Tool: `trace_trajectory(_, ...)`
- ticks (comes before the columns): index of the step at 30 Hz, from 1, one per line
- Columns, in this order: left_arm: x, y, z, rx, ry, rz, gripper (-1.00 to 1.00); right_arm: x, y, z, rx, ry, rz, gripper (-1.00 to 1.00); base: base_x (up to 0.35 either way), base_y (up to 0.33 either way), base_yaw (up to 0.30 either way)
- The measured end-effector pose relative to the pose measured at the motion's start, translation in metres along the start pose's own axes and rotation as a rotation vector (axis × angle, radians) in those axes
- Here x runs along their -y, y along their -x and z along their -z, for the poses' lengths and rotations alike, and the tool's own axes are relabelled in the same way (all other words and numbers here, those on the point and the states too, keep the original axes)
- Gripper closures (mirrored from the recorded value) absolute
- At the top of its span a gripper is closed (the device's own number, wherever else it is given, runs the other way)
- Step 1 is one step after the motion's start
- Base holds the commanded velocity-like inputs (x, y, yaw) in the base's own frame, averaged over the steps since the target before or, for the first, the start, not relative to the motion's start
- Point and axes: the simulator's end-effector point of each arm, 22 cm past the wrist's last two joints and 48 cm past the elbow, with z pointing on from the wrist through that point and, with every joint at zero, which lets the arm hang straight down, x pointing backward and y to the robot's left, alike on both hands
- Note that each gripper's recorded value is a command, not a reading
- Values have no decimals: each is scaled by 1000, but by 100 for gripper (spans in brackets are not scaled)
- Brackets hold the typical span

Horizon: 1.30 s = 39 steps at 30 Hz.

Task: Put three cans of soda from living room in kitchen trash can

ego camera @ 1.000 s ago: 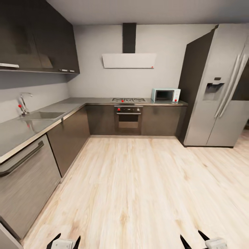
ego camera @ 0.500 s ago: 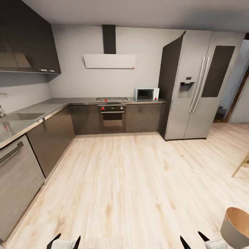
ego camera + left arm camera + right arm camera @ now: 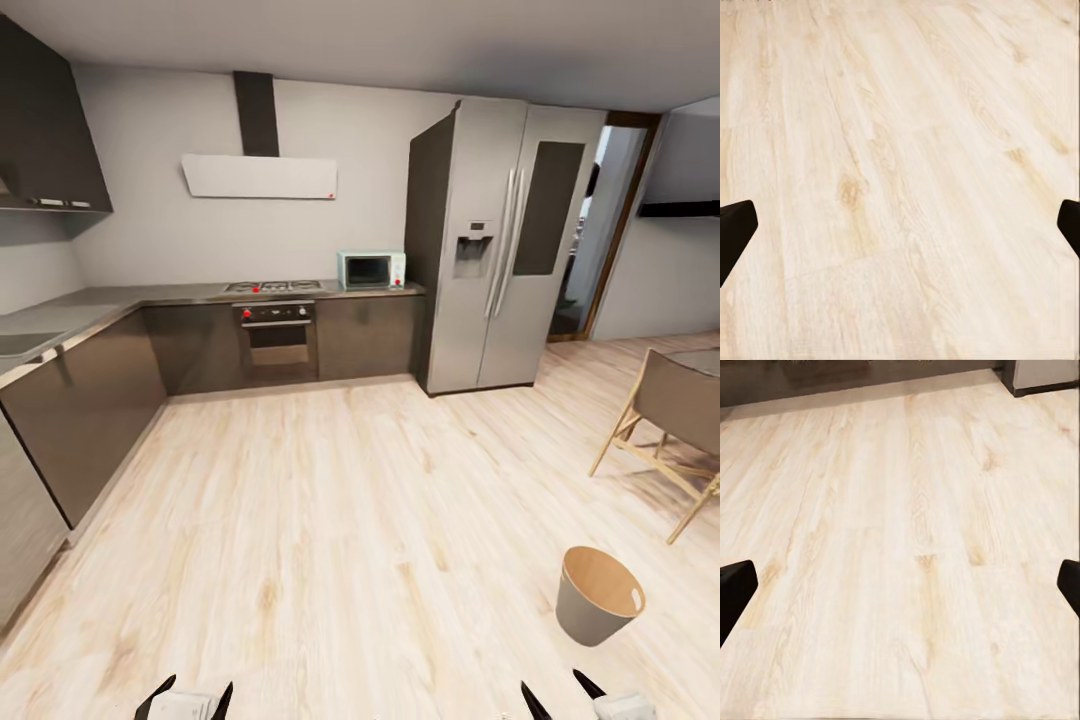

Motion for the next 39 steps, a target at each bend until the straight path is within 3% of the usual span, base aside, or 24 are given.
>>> trace_trajectory(11,0,0,0,-1,-1,0,-100,1,0,0,1,-2,-1,-100,19,-278,-240)
trace_trajectory(39,0,1,-1,2,-1,0,-100,0,-3,0,-4,-2,-5,-100,127,-278,-240)
